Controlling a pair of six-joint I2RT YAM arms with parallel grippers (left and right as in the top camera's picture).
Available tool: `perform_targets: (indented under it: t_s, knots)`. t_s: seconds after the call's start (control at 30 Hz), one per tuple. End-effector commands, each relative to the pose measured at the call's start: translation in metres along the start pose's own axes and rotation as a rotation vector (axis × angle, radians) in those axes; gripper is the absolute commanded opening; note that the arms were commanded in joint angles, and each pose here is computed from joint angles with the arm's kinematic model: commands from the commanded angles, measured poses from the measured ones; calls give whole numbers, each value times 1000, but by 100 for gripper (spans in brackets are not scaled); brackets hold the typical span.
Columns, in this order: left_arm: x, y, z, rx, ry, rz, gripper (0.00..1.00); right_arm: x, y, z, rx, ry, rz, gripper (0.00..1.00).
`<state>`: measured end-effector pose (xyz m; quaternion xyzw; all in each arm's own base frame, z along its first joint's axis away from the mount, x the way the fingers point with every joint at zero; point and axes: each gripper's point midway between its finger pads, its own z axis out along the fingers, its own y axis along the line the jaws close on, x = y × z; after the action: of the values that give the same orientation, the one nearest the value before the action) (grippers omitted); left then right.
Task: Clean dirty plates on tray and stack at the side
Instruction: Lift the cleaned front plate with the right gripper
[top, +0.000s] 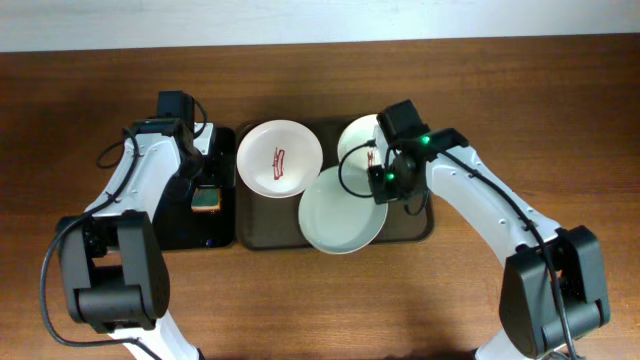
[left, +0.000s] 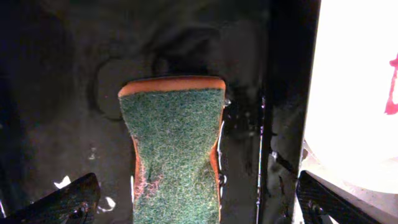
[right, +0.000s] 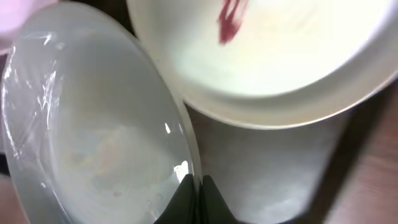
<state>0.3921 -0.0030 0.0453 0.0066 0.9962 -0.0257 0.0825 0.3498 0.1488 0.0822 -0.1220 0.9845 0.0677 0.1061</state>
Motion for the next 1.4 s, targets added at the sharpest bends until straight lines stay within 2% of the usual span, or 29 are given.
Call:
perform_targets:
  t_s: [0.0,0.23,1.13,1.37]
  knots:
    - [-7,-1,-10,19,-31,-19,99,-31,-7,-32,107,-115,-69,4]
    - [-7,-1,-10,19,-32,-19,99,-59,-21,-65,246,-197,-140,4]
    - [-7,-2,-10,19,-31,-19,99,-66,-13,-69,244,-228,-157,4]
    - [-6,-1,-10,19,-29,-19,99,-88,-19,-78,300,-323,-142,4]
